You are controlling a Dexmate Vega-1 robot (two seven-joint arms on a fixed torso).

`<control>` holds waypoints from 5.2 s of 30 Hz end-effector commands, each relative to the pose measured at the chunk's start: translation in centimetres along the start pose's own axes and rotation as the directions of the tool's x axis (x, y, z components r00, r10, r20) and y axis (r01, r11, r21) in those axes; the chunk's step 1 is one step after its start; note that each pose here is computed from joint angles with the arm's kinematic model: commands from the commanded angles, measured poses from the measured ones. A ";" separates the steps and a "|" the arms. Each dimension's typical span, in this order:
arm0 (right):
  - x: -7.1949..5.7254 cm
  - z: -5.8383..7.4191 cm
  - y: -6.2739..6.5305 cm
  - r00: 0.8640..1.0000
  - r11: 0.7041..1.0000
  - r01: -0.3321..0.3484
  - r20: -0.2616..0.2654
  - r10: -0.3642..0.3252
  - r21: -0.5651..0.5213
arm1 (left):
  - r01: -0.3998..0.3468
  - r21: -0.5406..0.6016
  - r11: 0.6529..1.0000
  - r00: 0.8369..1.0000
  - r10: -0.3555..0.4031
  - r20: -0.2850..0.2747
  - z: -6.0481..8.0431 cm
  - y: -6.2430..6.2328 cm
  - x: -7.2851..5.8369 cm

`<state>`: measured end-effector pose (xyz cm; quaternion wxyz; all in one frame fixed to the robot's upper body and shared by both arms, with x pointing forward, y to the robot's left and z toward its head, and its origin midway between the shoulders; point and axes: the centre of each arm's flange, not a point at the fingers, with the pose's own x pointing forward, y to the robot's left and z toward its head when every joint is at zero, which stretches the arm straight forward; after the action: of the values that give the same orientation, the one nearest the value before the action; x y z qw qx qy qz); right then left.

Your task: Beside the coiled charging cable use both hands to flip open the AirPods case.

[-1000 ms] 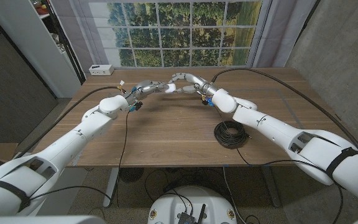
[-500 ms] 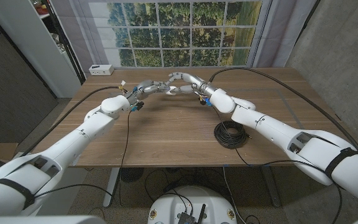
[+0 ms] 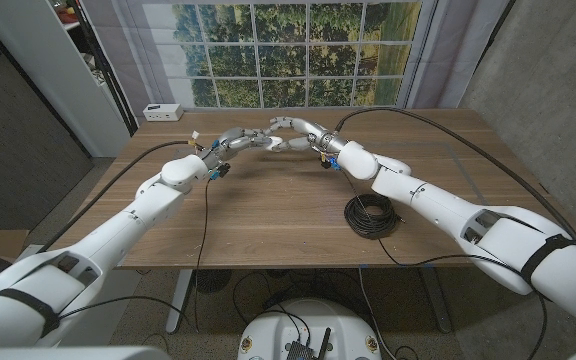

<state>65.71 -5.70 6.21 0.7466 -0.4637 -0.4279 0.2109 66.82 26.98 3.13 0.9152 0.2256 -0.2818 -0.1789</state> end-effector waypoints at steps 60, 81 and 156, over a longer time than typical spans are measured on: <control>1.7 0.0 1.3 0.998 0.765 -0.013 -0.036 0.048 0.644 | -0.238 0.016 0.971 0.955 0.231 0.185 1.5 -1.7 -1.5; 1.9 0.1 1.6 0.998 0.774 0.016 -0.054 0.024 0.634 | -0.258 -0.024 0.966 0.948 0.258 0.185 1.0 -1.8 -1.3; 0.4 -2.0 0.6 0.999 0.855 0.015 -0.033 0.002 0.518 | -0.079 0.040 0.996 0.995 0.076 0.060 1.5 -0.9 -2.0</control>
<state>67.72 -5.51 5.34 0.8541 -0.2555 -0.3321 0.3080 64.17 26.63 3.12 0.9062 0.1938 -0.3486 -0.1407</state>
